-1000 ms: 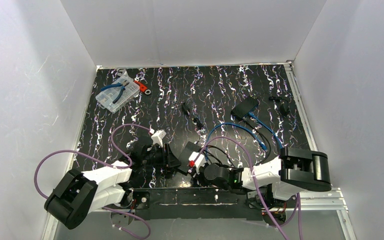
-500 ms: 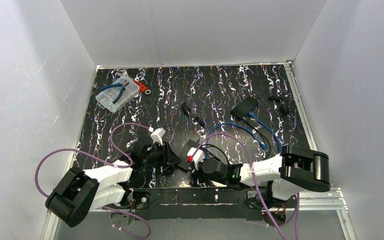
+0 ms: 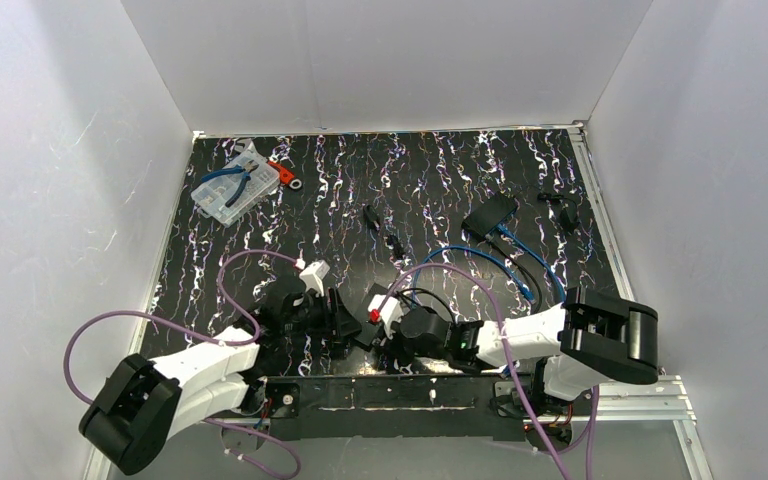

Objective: Insert the plug into the switch port
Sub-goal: Insert the connector into the switch port.

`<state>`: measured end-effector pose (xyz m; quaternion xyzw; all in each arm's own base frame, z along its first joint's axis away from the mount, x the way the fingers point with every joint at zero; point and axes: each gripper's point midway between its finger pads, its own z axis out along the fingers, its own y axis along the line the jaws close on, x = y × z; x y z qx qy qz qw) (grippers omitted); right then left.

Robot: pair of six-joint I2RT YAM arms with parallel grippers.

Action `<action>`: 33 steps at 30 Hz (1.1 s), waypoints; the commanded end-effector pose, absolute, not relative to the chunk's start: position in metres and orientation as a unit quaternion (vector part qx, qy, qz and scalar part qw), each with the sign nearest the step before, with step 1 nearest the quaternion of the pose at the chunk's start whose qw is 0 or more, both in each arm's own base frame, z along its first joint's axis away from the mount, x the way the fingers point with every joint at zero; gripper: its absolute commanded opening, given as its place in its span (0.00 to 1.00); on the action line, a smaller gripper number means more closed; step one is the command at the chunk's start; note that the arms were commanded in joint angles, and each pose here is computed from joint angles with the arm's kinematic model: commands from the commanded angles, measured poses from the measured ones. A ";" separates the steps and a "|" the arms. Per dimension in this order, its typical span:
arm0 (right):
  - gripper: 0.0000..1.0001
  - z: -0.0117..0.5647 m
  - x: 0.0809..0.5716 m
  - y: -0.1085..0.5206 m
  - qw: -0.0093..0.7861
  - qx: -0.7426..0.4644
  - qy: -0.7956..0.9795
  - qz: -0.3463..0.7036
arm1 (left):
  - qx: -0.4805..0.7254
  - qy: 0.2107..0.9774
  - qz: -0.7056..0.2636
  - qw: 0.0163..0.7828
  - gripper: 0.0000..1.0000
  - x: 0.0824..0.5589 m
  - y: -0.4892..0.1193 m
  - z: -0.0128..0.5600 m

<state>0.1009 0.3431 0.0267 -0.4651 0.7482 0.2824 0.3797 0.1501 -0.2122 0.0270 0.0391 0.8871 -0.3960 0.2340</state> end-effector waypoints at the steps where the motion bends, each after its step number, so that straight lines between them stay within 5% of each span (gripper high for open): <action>1: 0.01 0.039 0.074 0.368 0.331 -0.503 0.718 0.348 | 0.040 0.899 -0.393 0.189 0.48 0.129 -0.212 0.030; 5: 0.01 0.028 0.060 0.361 0.288 -0.527 0.720 0.348 | 0.014 0.910 -0.358 0.208 0.52 0.135 -0.198 0.030; 11: 0.02 0.027 0.050 0.358 0.265 -0.548 0.713 0.349 | -0.027 0.924 -0.300 0.237 0.70 0.140 -0.173 0.035; 16: 0.18 0.031 0.061 0.356 0.277 -0.546 0.724 0.318 | -0.048 0.930 -0.269 0.247 0.83 0.141 -0.159 0.037; 18: 0.25 0.038 0.071 0.353 0.298 -0.539 0.727 0.302 | -0.051 0.931 -0.263 0.246 0.98 0.140 -0.157 0.039; 28: 0.46 0.114 0.112 0.323 0.404 -0.492 0.736 0.231 | -0.053 0.920 -0.267 0.283 0.98 0.148 -0.153 0.070; 31: 0.60 0.175 0.158 0.291 0.499 -0.390 0.752 0.183 | -0.045 0.915 -0.268 0.297 0.98 0.151 -0.153 0.079; 33: 0.61 0.200 0.174 0.280 0.506 -0.355 0.765 0.182 | -0.038 0.917 -0.271 0.291 0.98 0.149 -0.155 0.076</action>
